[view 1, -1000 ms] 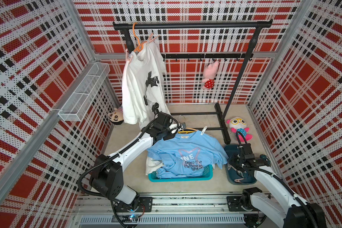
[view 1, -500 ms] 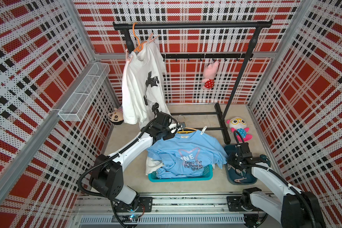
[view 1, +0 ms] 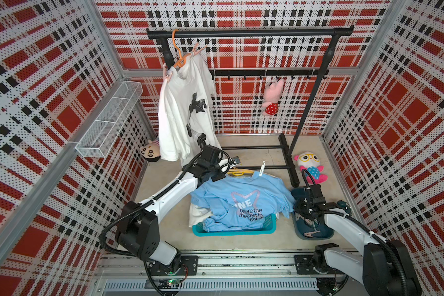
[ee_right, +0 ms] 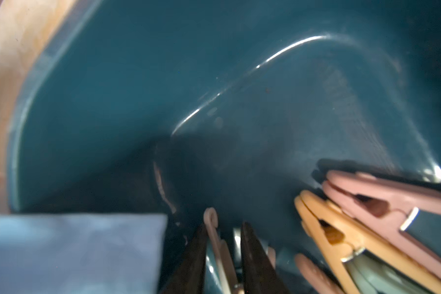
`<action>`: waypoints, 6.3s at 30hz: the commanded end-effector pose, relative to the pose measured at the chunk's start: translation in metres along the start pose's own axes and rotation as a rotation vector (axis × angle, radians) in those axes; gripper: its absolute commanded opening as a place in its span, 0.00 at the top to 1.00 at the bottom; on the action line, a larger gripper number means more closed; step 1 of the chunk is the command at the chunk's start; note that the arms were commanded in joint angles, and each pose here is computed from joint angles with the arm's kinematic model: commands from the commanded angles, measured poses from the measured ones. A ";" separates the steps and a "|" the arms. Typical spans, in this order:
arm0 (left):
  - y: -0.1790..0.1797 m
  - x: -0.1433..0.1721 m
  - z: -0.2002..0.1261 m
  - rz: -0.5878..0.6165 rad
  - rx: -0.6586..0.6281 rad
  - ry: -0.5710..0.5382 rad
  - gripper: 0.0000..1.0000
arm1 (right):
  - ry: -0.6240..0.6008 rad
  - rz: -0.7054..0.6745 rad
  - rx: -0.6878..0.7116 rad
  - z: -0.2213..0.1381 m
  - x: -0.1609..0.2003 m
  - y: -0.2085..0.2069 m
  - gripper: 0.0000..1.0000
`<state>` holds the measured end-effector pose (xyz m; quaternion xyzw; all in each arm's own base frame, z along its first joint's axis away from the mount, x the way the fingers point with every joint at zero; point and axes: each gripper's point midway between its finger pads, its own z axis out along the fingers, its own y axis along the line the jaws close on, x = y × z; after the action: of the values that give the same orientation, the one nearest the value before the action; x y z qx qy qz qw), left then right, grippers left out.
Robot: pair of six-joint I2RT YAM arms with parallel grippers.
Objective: Use clothespins to secure the t-shirt on both sides of the hanger
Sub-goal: Pick up the clothespin from the storage box, then open the clothespin.
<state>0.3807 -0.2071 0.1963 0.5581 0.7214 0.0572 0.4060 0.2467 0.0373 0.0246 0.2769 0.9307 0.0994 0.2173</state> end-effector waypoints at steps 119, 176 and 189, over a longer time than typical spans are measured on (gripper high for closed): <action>-0.054 -0.242 -0.137 -0.620 0.059 -0.962 1.00 | -0.855 -0.532 -0.989 -0.351 -0.067 0.256 0.39; -0.051 -0.188 -0.144 -0.395 -0.040 -0.926 0.75 | -0.398 -0.446 -1.166 -0.317 -0.028 0.329 0.78; -0.035 -0.116 -0.126 -0.516 -0.013 -0.670 0.25 | -0.511 -0.372 -0.899 -0.271 -0.063 0.309 1.00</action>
<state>0.2813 -0.2871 0.3429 0.3410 0.6279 -0.2355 0.6588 0.3036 0.2518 0.3863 -0.0156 0.7407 0.4113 0.5310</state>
